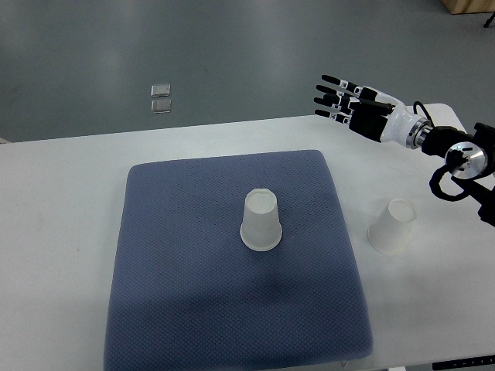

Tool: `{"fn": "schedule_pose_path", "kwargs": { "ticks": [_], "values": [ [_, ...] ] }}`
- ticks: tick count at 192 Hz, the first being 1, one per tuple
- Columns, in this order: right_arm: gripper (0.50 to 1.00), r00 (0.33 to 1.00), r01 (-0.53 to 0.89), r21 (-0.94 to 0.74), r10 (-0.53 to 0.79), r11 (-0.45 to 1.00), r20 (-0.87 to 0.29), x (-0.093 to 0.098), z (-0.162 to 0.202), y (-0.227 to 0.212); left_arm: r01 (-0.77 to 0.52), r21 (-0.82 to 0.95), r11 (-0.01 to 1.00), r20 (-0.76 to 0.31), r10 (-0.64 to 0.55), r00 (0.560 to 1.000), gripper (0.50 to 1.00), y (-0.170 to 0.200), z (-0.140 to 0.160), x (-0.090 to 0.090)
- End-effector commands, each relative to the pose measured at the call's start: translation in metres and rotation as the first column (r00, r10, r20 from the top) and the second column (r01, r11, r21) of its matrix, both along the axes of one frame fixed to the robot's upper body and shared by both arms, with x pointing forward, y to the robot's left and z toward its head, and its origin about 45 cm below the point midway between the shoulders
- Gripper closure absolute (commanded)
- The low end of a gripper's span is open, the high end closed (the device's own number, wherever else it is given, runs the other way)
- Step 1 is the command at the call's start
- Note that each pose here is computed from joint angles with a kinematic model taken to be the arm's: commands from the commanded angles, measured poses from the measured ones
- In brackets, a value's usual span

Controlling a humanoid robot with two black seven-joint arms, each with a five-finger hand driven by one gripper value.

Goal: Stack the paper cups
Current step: 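Move the right hand down toward the white cup beside the pad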

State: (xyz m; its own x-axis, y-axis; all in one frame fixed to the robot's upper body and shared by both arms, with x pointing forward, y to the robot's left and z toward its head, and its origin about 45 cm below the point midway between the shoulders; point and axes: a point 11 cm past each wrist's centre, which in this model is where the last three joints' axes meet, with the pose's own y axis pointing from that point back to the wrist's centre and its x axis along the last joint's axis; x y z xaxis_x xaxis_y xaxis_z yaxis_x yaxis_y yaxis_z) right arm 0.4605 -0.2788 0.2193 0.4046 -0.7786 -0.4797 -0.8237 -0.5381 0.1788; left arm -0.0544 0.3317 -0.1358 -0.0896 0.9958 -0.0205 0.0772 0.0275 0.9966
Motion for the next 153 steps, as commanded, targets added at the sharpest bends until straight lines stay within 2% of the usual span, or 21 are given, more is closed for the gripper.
{"fn": "schedule_pose_path", "kwargs": {
  "ticks": [1, 73, 101, 124, 153],
  "values": [
    [0.576, 1.000, 0.017, -0.013, -0.017, 1.000, 0.010, 0.000, 0.004, -0.012, 0.001, -0.001, 1.000, 0.000, -0.001, 1.000, 0.500, 0.000, 0.000, 0.000],
    [0.579, 0.998, -0.024, -0.073, 0.028, 0.997, 0.064, -0.006, 0.022, -0.048, 0.001, 0.002, 1.000, 0.001, -0.001, 1.000, 0.500, 0.001, 0.000, 0.000],
    [0.579, 0.994, -0.056, -0.255, 0.079, 0.965, 0.081, -0.010, 0.026, -0.068, -0.001, 0.004, 1.000, -0.001, 0.001, 1.000, 0.500, 0.001, 0.000, 0.000],
    [0.579, 0.981, -0.072, -0.440, 0.143, 0.895, 0.132, -0.011, 0.048, -0.091, 0.001, 0.003, 1.000, -0.001, -0.001, 1.000, 0.500, 0.001, 0.000, 0.000],
    [0.579, 0.949, -0.100, -0.579, 0.252, 0.809, 0.187, -0.013, 0.075, -0.091, 0.001, 0.003, 1.000, -0.001, -0.001, 1.000, 0.500, 0.001, 0.000, 0.000]
  ]
}}
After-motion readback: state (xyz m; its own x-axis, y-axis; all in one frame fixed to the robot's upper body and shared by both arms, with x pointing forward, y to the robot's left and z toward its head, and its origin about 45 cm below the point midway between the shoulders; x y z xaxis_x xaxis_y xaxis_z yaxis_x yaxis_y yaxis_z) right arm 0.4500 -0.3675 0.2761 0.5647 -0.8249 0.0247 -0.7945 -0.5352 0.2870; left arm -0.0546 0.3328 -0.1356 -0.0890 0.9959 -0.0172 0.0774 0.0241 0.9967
